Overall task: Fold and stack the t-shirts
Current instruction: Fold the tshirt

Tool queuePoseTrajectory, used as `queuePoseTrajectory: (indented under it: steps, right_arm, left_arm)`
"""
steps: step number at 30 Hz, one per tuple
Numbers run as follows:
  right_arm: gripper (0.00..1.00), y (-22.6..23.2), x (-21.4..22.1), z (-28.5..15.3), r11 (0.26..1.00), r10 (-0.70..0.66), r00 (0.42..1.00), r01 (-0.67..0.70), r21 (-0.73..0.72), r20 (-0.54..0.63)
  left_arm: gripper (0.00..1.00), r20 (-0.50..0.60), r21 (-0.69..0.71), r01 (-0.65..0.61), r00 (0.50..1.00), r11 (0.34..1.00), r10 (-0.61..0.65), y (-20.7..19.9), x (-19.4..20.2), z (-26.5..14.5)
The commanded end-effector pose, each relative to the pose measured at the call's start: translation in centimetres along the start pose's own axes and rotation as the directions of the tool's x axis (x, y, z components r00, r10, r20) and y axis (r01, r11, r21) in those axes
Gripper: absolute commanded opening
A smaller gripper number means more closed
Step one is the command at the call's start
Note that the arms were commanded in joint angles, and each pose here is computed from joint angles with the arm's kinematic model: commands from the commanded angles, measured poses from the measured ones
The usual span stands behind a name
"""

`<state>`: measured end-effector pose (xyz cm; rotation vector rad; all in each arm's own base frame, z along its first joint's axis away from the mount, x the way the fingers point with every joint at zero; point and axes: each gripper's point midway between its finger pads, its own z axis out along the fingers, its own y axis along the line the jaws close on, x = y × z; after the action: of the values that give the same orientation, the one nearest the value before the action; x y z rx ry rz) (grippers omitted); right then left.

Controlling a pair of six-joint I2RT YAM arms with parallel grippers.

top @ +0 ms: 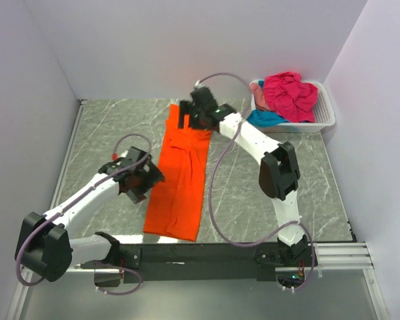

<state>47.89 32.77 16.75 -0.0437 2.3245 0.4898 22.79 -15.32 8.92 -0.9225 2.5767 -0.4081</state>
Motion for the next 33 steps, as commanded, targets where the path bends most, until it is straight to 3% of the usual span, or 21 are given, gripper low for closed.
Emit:
queuePoseTrajectory:
  steps: [1, 7, 18, 23, 27, 31, 33]
  right_arm:
    - [1.00, -1.9, 5.5, 1.7, 0.993, 0.025, 0.994, -0.013, 0.116, -0.108]
    - [1.00, -2.6, 4.2, 5.6, 0.988, 0.046, 0.987, -0.023, 0.150, -0.154]
    - [1.00, -5.7, 5.1, 11.5, 0.976, 0.218, 0.950, -0.209, 0.067, -0.223]
    - [1.00, -5.3, 2.2, 12.8, 0.968, 0.240, 0.957, -0.248, -0.027, -0.165]
    - [1.00, -4.9, -1.2, 11.8, 0.975, 0.196, 0.977, -0.204, -0.088, -0.089]
    - [1.00, -3.4, -4.3, 7.7, 0.983, 0.121, 0.992, -0.123, -0.136, -0.024]
    - [1.00, -2.7, -5.0, 5.3, 0.982, 0.100, 0.995, -0.101, -0.161, -0.013]
  left_arm:
    - [0.99, 0.071, 0.023, 0.008, 0.997, 1.000, -0.010, 0.9, -3.1, 0.9]
    - [0.99, 0.061, -0.021, 0.009, 0.998, 1.000, -0.008, 2.5, -4.3, 2.2]
    - [0.99, 0.009, -0.020, -0.038, 0.999, 0.999, 0.039, 3.7, -3.2, 2.6]
    - [0.99, -0.112, 0.008, -0.059, 0.992, 0.998, 0.060, 5.0, -0.1, 2.8]
    - [0.99, -0.201, 0.041, -0.044, 0.978, 0.998, 0.051, 6.4, 2.7, 2.8]
    - [0.99, -0.276, 0.066, -0.029, 0.960, 0.997, 0.046, 7.4, 5.0, 2.6]
    - [0.93, -0.307, 0.074, -0.031, 0.950, 0.997, 0.053, 7.9, 6.1, 2.3]
